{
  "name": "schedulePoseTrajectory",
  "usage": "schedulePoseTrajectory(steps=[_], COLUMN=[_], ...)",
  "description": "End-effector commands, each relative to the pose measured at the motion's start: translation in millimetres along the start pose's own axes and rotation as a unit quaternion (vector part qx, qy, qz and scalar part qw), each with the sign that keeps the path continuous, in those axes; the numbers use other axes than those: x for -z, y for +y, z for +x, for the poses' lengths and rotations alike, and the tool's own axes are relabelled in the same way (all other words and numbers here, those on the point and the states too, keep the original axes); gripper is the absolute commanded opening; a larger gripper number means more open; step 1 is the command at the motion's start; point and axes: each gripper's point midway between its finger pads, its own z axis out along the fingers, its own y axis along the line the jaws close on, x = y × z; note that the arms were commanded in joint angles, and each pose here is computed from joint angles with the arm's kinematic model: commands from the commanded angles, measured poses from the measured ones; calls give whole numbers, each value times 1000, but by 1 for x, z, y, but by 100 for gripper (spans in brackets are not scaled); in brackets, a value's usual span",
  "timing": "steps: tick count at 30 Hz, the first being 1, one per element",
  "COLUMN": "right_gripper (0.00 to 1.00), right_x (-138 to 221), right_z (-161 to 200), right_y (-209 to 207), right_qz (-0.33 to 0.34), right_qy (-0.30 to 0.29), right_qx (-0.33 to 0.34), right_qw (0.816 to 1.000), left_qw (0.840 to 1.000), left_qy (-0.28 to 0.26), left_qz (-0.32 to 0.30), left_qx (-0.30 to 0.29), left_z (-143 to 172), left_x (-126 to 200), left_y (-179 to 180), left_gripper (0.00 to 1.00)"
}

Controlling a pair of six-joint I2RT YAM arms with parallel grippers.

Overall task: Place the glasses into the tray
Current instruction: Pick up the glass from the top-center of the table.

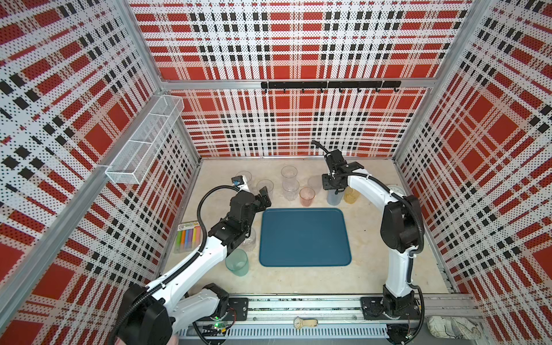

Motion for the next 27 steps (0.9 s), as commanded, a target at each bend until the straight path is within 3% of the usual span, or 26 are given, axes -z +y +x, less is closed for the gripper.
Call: schedulePoseTrajectory(steps=[1, 5, 13, 20, 24, 27], right_gripper=[34, 21, 6, 1, 0, 0], right_x=[-10, -1, 33, 81, 124, 149], right_z=[9, 7, -3, -12, -12, -4], right_y=[2, 2, 5, 11, 17, 45], right_qz=[-3, 1, 13, 31, 76, 50], right_qy=[15, 11, 0, -12, -17, -8], right_qx=[8, 14, 39, 68, 110, 146], right_qw=[1000, 1000, 999, 997, 991, 988], left_qw=[1000, 1000, 1000, 1000, 1000, 1000], left_qy=[-3, -2, 4, -1, -12, -20], left_qz=[-2, -2, 1, 0, -10, -24], left_qx=[4, 4, 7, 7, 0, 0], left_z=[2, 2, 5, 2, -5, -13], left_x=[-3, -4, -8, -7, -4, -3], left_y=[0, 0, -3, -3, 1, 13], left_gripper=[91, 91, 91, 91, 92, 91])
